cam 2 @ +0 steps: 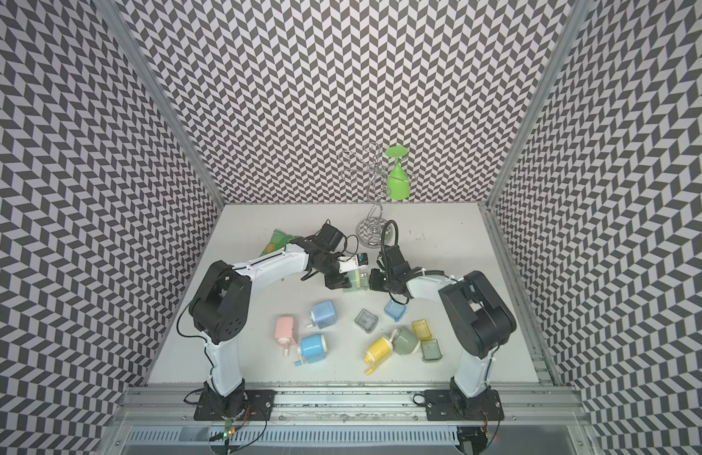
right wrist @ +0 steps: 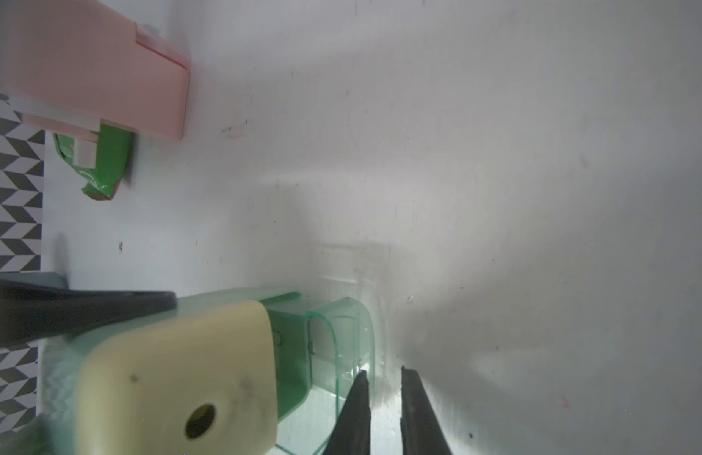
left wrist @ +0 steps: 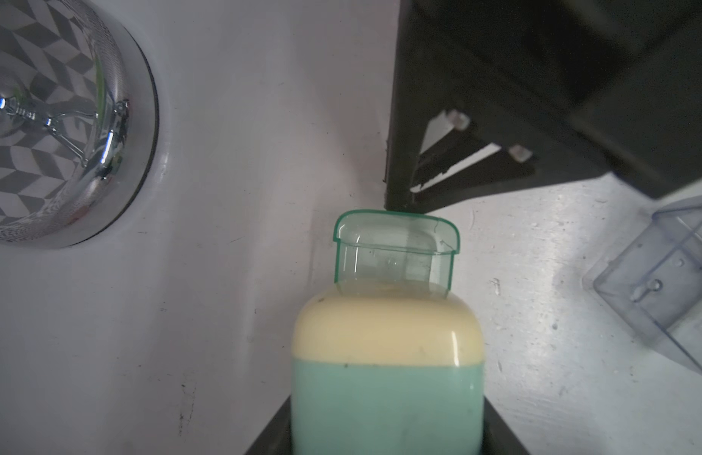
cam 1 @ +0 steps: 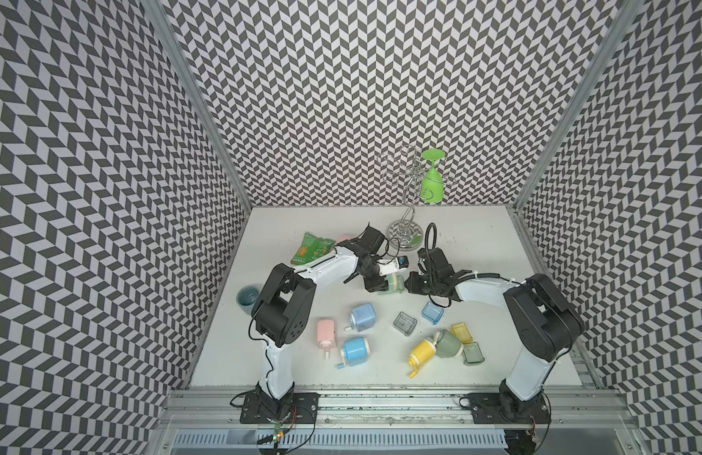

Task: Put the tray back into the pencil sharpener
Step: Close the container of the pencil sharpener, then place the pencil sharpener at the center of the board.

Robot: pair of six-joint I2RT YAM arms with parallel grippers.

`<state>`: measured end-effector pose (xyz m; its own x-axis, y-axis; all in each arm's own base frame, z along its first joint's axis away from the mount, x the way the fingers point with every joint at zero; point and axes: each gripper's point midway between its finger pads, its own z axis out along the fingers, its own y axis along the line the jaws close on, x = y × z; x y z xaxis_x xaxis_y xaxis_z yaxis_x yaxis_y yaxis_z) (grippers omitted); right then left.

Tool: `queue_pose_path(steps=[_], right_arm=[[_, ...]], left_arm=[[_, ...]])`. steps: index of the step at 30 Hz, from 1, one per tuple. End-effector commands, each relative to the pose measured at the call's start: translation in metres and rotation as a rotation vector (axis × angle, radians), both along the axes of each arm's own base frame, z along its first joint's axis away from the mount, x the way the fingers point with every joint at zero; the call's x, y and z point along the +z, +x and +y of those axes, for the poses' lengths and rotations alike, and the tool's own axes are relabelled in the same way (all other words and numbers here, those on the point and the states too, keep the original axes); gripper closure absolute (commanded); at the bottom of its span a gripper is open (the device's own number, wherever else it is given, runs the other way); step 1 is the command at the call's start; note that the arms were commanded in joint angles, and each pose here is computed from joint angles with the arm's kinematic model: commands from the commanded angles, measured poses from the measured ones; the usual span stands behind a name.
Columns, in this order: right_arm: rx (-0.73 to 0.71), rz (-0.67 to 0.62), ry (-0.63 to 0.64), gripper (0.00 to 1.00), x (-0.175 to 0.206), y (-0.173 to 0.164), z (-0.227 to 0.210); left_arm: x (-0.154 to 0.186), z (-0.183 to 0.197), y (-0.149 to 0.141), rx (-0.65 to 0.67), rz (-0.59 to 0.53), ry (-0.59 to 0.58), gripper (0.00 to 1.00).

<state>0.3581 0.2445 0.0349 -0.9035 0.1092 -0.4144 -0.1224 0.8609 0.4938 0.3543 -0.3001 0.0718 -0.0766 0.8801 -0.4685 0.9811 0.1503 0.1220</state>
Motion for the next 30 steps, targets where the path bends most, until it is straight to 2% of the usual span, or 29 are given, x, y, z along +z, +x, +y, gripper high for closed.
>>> queue_pose_path(steps=[1, 14, 27, 30], right_arm=[[0.058, -0.030, 0.067, 0.84, 0.011, 0.002, 0.018], [0.138, 0.000, 0.171, 0.83, 0.010, -0.006, 0.039], [0.152, 0.005, 0.187, 0.84, 0.011, -0.009, 0.041], [0.095, -0.032, 0.159, 0.83, 0.021, -0.002, 0.029]], left_arm=[[-0.006, -0.006, 0.007, 0.007, -0.021, -0.006, 0.59], [-0.006, -0.009, 0.008, 0.013, -0.014, -0.023, 0.59], [-0.007, -0.009, 0.009, 0.024, -0.010, -0.025, 0.61], [-0.004, -0.007, 0.011, 0.035, -0.017, -0.028, 0.63]])
